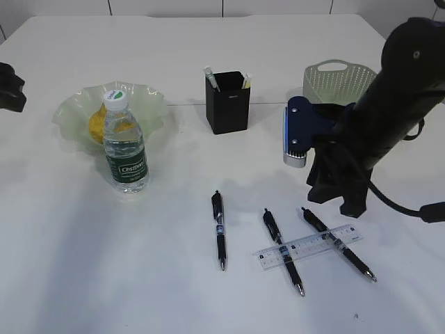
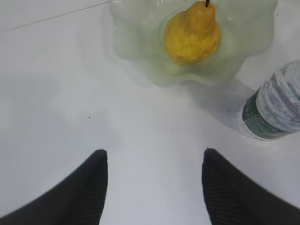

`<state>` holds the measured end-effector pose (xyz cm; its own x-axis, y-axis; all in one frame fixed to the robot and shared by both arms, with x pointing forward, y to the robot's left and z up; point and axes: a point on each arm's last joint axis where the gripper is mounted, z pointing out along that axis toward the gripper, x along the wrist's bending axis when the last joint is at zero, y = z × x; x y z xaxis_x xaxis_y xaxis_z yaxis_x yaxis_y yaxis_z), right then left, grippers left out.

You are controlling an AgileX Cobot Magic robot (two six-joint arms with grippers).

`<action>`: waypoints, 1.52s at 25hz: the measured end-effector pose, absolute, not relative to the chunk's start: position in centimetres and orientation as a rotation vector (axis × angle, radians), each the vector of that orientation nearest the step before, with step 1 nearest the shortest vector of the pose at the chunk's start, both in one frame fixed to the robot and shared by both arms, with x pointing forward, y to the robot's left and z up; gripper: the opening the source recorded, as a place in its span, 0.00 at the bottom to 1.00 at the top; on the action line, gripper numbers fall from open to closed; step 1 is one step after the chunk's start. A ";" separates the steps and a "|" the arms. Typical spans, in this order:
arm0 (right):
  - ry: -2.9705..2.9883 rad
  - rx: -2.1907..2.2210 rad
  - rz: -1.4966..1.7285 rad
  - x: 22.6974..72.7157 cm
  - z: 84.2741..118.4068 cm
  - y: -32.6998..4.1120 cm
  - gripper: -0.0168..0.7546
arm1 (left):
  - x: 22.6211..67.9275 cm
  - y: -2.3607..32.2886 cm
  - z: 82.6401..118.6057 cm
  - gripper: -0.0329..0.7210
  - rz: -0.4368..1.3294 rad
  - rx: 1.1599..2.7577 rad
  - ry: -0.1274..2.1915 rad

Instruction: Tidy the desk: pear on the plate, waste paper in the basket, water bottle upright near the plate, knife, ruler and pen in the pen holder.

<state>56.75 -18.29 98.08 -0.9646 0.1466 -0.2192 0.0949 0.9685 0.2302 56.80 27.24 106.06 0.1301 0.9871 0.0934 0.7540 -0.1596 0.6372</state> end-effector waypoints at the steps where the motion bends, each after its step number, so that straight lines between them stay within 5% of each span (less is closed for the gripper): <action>1: 2.882 0.201 0.347 56.7 98.1 -18.1 0.27 | 56.8 27.2 106.1 0.64 0.708 1.976 1.675; 13: 2.937 0.312 0.476 56.2 98.2 -17.4 0.28 | 57.0 27.2 106.2 0.64 0.730 1.955 1.653; 22: 2.938 0.451 0.482 56.1 98.2 -17.5 0.57 | 57.0 27.2 106.3 0.64 0.737 1.952 1.648; 38: 3.010 0.307 0.246 55.6 97.7 -18.8 0.59 | 57.1 27.2 106.3 0.64 0.742 1.949 1.643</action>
<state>55.65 -18.75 97.70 -0.9739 0.2089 -0.0885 0.1918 0.9665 0.1707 57.09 27.20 106.32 0.1313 0.9865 0.0975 0.7252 -0.1627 0.6691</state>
